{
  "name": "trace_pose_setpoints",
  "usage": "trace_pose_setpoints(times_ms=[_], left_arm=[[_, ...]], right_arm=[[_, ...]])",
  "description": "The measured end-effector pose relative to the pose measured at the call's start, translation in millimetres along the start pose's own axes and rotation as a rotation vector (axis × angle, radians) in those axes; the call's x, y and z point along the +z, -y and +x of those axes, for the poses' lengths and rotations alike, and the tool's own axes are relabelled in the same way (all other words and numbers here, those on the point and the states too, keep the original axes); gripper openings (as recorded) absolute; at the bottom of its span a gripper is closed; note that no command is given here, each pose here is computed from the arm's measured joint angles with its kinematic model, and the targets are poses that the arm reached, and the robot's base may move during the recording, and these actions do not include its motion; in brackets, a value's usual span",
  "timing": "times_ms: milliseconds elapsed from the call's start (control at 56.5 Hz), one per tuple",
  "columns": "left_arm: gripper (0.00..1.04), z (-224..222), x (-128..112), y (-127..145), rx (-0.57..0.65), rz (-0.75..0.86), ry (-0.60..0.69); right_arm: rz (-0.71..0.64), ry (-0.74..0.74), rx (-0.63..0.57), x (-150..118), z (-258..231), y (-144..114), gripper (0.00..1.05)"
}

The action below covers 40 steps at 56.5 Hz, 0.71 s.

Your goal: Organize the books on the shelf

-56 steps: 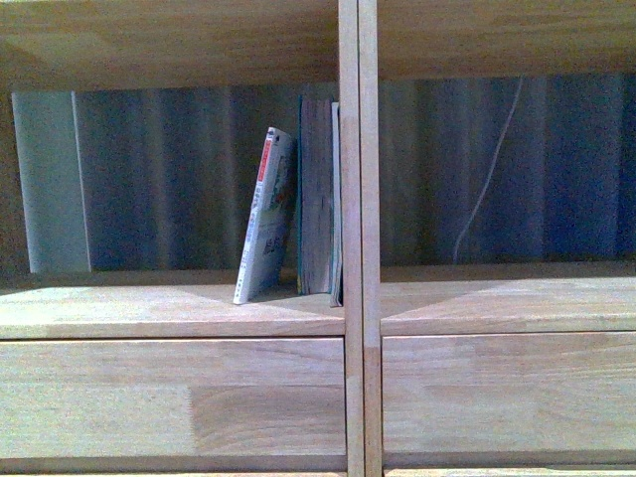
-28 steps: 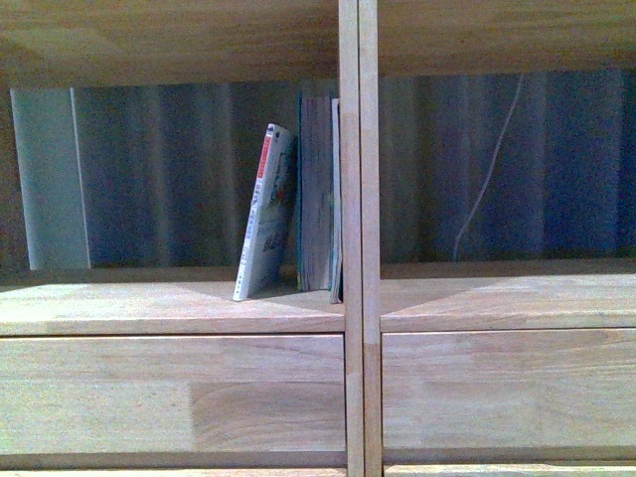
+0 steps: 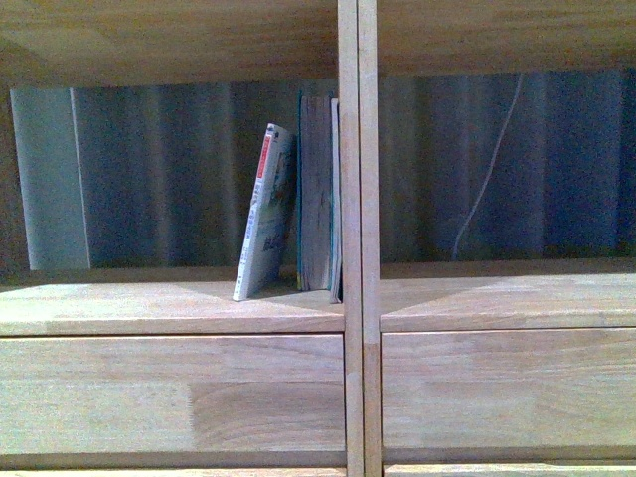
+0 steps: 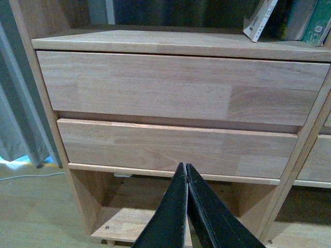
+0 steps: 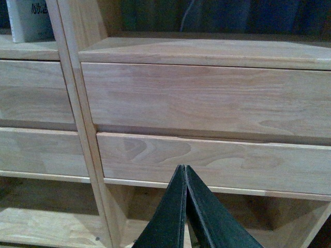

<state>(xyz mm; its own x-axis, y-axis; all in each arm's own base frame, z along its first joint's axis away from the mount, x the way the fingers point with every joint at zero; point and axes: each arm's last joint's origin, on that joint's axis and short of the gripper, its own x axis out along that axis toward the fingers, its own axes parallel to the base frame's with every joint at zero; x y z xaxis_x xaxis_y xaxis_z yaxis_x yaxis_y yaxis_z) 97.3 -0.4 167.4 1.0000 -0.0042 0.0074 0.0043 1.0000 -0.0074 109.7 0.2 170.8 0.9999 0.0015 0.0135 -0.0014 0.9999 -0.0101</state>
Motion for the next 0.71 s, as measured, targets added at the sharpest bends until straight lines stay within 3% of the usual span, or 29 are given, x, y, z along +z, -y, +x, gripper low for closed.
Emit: trace_pose_setpoints(times_ms=[531,567,638,708], left_arm=[[0.03,0.0,0.0,0.0,0.000,0.000,0.000],[0.07,0.0,0.0,0.0,0.000,0.000,0.000],[0.25,0.0,0.0,0.0,0.000,0.000,0.000],[0.37,0.0,0.0,0.0,0.000,0.000,0.000]], right_arm=[[0.000,-0.004,0.000,-2.8,-12.5,0.0,0.03],[0.000,-0.004,0.000,-2.8,-12.5,0.0,0.03],[0.000,-0.004,0.000,-2.8,-12.5,0.0,0.03],[0.000,-0.004,0.000,-2.8,-12.5,0.0,0.13]])
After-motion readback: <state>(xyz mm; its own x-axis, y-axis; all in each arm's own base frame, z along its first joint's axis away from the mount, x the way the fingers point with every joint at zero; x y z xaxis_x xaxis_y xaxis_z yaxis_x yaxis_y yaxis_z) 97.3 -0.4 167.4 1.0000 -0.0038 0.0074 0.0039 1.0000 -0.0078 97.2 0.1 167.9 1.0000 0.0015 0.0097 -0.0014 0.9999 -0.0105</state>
